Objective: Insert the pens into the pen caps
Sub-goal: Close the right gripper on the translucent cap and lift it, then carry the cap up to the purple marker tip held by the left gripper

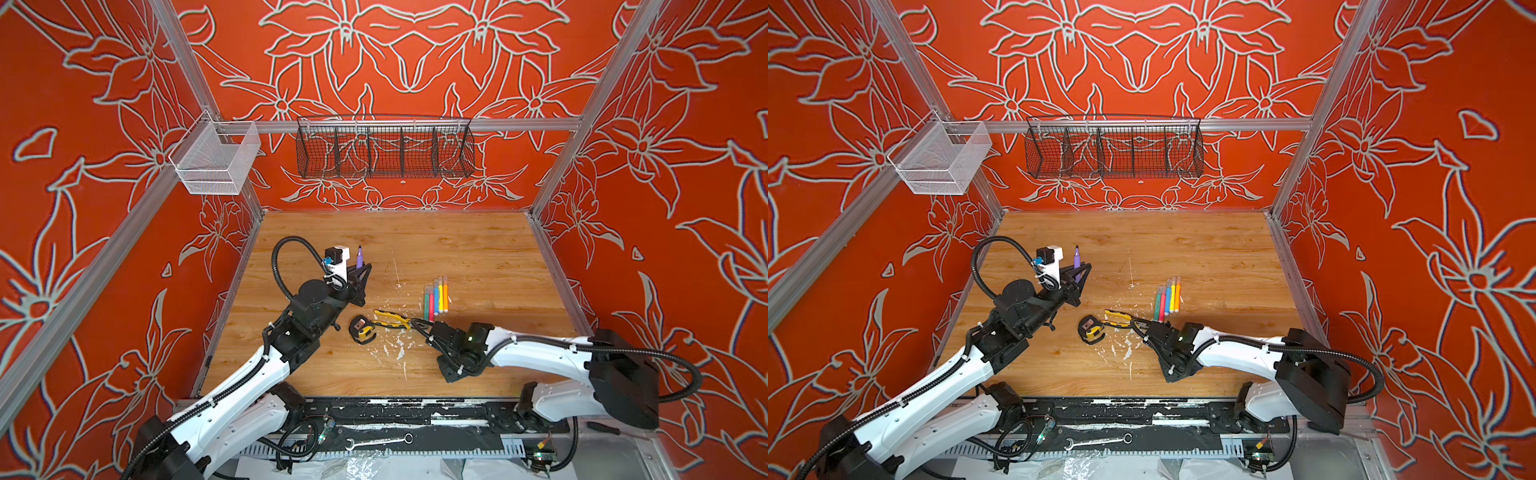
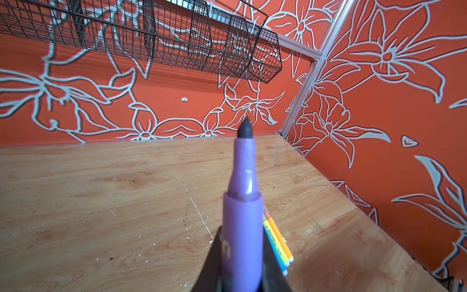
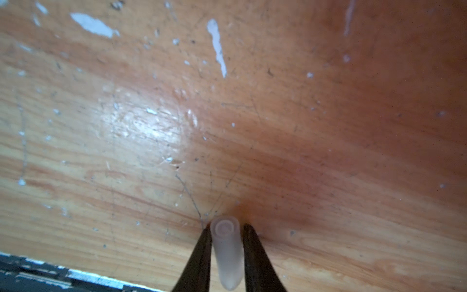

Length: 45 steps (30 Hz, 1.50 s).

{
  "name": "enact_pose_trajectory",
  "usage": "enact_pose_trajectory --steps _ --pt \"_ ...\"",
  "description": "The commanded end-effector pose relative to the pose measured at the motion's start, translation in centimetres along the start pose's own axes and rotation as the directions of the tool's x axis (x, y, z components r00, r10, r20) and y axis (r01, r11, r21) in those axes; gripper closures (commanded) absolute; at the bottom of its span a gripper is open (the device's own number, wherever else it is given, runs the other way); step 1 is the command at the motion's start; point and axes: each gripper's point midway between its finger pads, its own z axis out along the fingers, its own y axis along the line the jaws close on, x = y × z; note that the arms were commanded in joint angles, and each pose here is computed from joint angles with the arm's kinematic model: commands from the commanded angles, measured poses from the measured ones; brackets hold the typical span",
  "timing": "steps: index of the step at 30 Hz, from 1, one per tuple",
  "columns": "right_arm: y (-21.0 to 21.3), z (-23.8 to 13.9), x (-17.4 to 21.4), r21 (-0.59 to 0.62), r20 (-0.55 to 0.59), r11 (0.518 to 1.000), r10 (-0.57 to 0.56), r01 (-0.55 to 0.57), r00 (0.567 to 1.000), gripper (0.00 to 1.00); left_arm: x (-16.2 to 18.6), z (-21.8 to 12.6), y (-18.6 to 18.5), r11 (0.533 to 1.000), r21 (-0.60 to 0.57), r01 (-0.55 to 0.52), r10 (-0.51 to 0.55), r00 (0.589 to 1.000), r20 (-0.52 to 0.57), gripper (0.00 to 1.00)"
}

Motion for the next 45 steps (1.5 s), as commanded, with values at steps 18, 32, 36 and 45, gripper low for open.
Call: enact_pose_trajectory --steps 18,32,36,45 --pt "0.4 -10.4 -7.2 -0.083 0.426 0.996 0.055 -0.021 0.903 0.94 -1.6 -2.4 -2.2 0.990 0.138 -0.024 0.009 0.995 0.102 1.00" --pt "2.5 -28.9 -12.6 -0.557 0.805 0.808 0.467 0.192 0.366 1.00 -1.3 -4.2 -7.0 0.902 0.422 -0.092 0.041 0.991 0.129 1.00" --pt "2.8 -31.8 -13.0 -0.602 0.798 0.742 0.559 0.293 0.225 1.00 -0.6 -4.2 -8.4 0.861 0.499 -0.099 0.052 0.993 0.107 1.00" --pt "7.6 -36.6 -15.0 -0.559 0.821 0.680 0.535 0.476 0.199 1.00 0.6 -3.0 -10.7 0.815 0.567 -0.118 0.110 0.993 0.049 1.00"
